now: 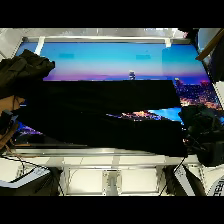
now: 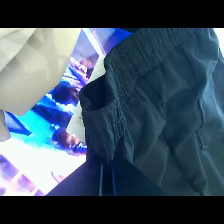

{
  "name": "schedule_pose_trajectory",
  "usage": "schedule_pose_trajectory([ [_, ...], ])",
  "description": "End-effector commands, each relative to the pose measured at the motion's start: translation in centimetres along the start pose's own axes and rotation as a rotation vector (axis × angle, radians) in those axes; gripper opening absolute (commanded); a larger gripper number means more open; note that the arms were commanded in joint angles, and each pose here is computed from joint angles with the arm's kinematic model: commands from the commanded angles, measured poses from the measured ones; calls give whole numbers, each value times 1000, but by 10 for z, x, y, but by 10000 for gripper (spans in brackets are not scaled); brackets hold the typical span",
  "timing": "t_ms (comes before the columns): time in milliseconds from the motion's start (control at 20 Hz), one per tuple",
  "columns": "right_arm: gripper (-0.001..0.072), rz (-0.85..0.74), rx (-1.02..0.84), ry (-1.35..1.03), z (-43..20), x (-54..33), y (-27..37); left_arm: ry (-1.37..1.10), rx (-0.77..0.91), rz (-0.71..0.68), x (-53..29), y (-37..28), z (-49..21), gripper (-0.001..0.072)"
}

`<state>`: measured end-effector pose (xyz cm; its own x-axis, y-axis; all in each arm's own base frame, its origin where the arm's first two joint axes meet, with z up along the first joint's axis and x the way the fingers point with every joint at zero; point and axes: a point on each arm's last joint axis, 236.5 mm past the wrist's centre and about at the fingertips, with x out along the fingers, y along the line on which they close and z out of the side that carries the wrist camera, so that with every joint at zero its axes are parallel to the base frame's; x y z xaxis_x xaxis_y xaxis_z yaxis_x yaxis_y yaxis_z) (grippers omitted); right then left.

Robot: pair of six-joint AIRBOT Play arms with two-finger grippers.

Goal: Fold the clothes and pants, and hang the long-sleeved shirts on hangers.

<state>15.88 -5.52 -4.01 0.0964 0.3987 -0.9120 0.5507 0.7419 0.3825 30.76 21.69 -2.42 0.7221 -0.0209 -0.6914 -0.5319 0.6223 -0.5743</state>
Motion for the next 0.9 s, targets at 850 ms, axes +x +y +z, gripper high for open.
schedule_pose_trajectory([
  [850, 449, 4, 265, 122, 8, 50, -33, 57, 61, 48, -2, 11, -13, 12],
])
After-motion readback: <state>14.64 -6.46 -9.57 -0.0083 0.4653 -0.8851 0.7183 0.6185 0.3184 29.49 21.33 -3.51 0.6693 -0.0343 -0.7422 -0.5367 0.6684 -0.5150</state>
